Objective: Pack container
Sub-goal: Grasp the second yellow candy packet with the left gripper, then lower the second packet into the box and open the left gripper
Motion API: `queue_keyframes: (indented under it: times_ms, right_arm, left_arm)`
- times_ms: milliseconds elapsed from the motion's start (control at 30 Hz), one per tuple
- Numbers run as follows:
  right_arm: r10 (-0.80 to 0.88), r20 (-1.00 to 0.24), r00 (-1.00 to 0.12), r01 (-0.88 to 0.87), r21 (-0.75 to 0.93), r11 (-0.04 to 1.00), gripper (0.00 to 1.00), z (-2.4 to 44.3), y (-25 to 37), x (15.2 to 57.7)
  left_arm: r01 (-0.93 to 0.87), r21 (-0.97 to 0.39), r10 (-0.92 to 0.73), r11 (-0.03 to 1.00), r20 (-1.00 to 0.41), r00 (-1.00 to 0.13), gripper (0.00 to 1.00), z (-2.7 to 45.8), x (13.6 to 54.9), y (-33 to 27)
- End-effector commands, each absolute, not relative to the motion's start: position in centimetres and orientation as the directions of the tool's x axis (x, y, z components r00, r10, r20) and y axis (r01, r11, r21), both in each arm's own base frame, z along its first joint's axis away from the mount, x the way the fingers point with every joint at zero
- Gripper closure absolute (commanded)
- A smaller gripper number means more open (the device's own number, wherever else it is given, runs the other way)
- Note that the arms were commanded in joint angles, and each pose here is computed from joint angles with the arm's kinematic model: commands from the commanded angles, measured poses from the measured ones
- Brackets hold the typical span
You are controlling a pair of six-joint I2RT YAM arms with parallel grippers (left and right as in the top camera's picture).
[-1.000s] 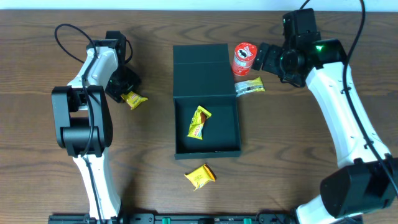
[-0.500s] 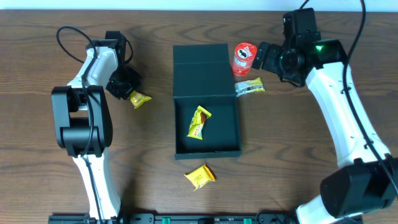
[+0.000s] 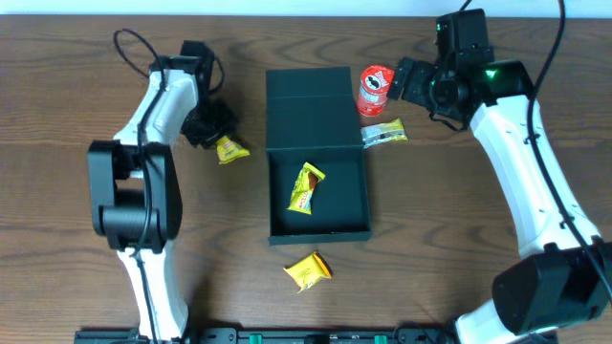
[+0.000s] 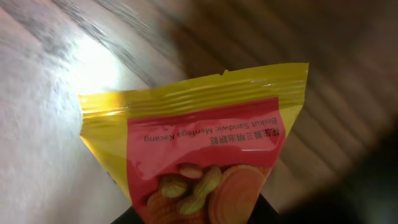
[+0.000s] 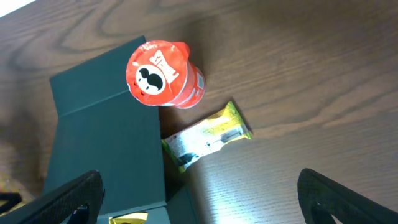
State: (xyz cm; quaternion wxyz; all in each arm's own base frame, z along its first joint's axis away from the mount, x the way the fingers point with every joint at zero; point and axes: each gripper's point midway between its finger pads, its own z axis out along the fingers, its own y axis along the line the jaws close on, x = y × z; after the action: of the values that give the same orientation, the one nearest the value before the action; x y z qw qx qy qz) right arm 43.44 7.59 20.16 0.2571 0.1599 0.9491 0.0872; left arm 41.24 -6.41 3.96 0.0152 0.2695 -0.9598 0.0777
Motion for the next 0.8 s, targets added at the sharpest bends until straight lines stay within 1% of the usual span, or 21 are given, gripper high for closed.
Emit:
queue_keyframes:
  times_ms: [0, 100, 200, 267, 367, 467, 567, 667, 767]
  right_arm:
    - [0.341, -0.47, -0.814, 0.253, 0.241, 0.937, 0.01, 20.0, 8.0, 43.7]
    - [0.343, -0.483, -0.806, 0.25, 0.248, 0.936, 0.01, 20.2, 8.1, 44.1]
    - [0.344, -0.492, -0.8, 0.248, 0.249, 0.936, 0.01, 20.3, 8.0, 44.3]
    - [0.345, -0.497, -0.796, 0.247, 0.252, 0.936, 0.01, 20.4, 8.1, 44.4]
    - [0.346, -0.509, -0.788, 0.245, 0.257, 0.935, 0.01, 20.6, 8.1, 44.7]
    - [0.348, -0.524, -0.777, 0.24, 0.265, 0.934, 0.01, 20.9, 8.1, 45.2]
    - [0.35, -0.54, -0.766, 0.24, 0.266, 0.934, 0.01, 21.2, 8.1, 45.5]
    - [0.352, -0.552, -0.756, 0.244, 0.261, 0.934, 0.01, 21.3, 7.9, 45.7]
    - [0.352, -0.551, -0.757, 0.244, 0.26, 0.934, 0.01, 21.3, 7.9, 45.7]
  left_arm:
    - [-0.41, -0.194, -0.423, 0.891, -0.03, -0.906, 0.72, 8.5, 41.4, -8.1]
    - [-0.342, -0.225, -0.368, 0.912, -0.086, -0.926, 0.71, 11.2, 41.0, -9.9]
    - [-0.296, -0.241, -0.33, 0.924, -0.114, -0.937, 0.71, 13.2, 40.0, -11.5]
    - [-0.255, -0.249, -0.293, 0.934, -0.127, -0.948, 0.71, 14.5, 39.0, -12.9]
    - [-0.18, -0.239, -0.213, 0.954, -0.119, -0.97, 0.71, 15.3, 37.1, -14.9]
    - [-0.073, -0.211, -0.095, 0.975, -0.094, -0.991, 0.71, 15.0, 35.0, -17.0]
    - [0.037, -0.191, 0.017, 0.981, -0.102, -0.995, 0.7, 15.0, 33.8, -18.9]
    - [0.094, -0.062, 0.085, 0.994, -0.131, -0.988, 0.69, 14.7, 32.9, -19.0]
    - [0.112, -0.026, 0.108, 0.993, -0.126, -0.986, 0.69, 14.3, 32.4, -19.1]
